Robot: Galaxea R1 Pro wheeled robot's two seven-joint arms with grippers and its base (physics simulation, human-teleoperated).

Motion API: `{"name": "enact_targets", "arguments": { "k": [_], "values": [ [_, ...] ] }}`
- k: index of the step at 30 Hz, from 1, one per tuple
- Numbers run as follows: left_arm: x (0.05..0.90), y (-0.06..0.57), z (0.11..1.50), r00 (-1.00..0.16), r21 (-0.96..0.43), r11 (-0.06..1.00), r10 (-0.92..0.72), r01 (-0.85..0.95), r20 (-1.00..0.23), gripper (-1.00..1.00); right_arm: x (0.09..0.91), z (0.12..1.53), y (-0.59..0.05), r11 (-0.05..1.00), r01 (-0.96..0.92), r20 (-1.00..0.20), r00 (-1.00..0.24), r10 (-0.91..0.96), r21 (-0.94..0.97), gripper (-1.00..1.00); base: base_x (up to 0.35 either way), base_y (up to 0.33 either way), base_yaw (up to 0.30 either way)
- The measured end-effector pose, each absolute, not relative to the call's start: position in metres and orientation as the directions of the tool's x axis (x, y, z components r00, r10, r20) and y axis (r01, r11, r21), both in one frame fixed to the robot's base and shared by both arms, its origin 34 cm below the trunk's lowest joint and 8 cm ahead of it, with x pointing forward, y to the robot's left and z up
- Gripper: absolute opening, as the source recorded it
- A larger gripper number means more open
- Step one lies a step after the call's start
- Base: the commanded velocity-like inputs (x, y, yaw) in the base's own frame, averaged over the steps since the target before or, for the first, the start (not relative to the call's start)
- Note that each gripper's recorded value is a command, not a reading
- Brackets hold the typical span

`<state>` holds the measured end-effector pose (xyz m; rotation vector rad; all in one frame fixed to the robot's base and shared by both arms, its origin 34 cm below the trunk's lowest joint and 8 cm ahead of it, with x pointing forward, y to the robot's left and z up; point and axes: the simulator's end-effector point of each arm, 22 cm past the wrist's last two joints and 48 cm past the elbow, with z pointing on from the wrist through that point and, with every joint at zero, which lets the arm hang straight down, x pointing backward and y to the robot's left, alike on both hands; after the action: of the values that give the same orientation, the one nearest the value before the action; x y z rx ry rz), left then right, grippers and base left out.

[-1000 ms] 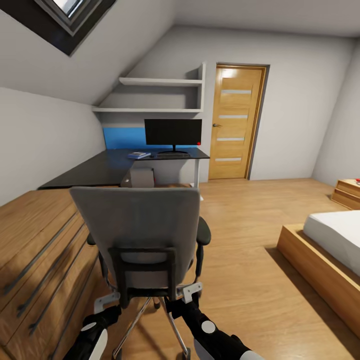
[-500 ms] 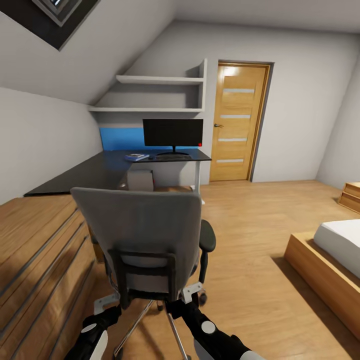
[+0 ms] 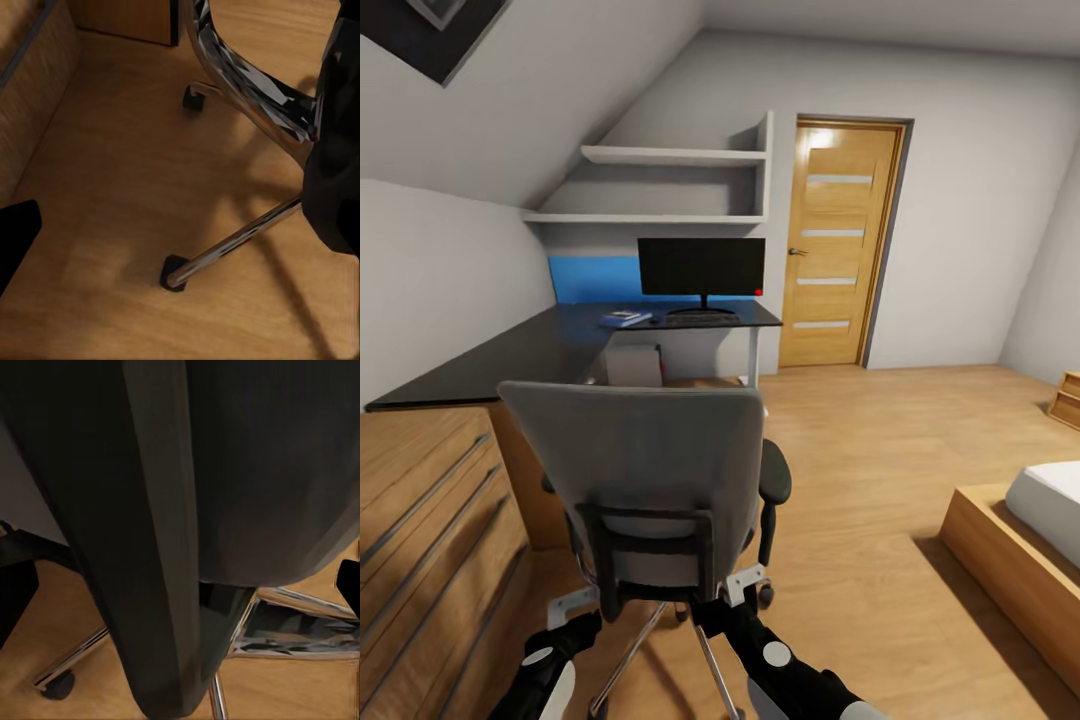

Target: In the bedroom, organize the workspace by keeping the computer under the desk, ensuring the monitor is on the desk, placing the keyboard on the desk next to the monitor, placing the mouse on the desk next to the keyboard, moving the folder from the swivel chair onto the desk next to the mouse, stacking the notebook on top of the folder with the pen on top of the notebook, and positioning the swivel chair next to the desk.

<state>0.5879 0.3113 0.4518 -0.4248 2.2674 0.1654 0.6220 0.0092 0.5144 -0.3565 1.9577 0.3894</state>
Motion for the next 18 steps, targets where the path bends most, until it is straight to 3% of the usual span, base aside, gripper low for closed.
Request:
{"name": "enact_targets", "arguments": {
  "k": [18],
  "values": [
    [0.5876,0.3125,0.4514,-0.619,-0.017,0.934,-0.25,-0.356,-0.745,1.0,0.6235,0.5185,0.0099,0.901,-0.421,-0.924,-0.377,-0.067,0.106,1.0,0.281,-0.21,0.0]
  ]
}}
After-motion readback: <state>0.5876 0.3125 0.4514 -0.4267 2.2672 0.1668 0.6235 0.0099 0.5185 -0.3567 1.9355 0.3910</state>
